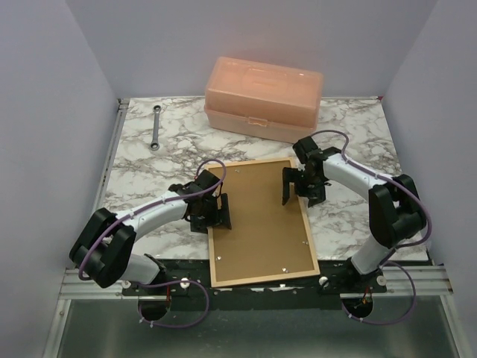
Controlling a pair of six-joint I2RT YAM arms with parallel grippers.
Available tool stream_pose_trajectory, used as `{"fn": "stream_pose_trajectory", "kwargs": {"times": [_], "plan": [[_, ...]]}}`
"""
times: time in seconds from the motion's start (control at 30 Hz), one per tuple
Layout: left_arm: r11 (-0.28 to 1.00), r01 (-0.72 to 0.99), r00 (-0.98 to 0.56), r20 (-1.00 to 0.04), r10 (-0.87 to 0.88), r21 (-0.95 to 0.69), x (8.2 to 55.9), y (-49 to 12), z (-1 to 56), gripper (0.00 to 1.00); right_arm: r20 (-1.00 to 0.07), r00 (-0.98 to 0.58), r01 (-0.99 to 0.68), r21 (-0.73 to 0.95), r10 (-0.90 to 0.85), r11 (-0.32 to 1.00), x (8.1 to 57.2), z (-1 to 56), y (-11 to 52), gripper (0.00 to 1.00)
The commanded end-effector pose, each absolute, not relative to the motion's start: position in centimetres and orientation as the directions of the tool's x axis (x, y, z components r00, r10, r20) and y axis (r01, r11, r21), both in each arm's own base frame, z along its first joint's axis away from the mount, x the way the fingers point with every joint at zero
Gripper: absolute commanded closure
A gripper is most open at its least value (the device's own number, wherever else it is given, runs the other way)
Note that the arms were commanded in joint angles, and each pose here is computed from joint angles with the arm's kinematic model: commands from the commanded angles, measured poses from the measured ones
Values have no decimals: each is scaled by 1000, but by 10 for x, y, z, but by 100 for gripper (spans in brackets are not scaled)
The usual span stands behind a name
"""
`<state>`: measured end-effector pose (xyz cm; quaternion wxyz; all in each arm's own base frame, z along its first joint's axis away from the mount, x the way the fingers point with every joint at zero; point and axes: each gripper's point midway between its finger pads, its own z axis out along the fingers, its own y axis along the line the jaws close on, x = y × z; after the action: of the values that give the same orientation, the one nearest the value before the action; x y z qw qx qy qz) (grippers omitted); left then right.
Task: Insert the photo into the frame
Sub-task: Install the photo frame at the center of the board.
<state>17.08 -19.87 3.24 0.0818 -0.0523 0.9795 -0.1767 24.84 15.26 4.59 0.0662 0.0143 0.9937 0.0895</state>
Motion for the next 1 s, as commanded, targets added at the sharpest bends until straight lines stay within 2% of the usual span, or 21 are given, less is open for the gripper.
{"fn": "stream_pose_trajectory", "kwargs": {"times": [0.0,0.23,0.53,0.83,0.97], "plan": [[941,-73,-979,-158,-131,-330,175,-197,33,16,-198,-978,38,124,62,992,290,44,153,0],[944,-66,-981,-150,-120,-323,176,-198,32,17,-232,-970,51,71,66,996,329,37,147,3],[948,-60,-983,-144,-110,-314,175,-197,29,19,-255,-962,90,47,99,995,348,24,125,11],[950,-57,-985,-137,-103,-307,176,-198,26,21,-249,-964,89,35,95,995,353,14,119,36],[950,-55,-985,-140,-102,-308,177,-198,27,21,-260,-961,87,22,90,996,352,14,116,57]]}}
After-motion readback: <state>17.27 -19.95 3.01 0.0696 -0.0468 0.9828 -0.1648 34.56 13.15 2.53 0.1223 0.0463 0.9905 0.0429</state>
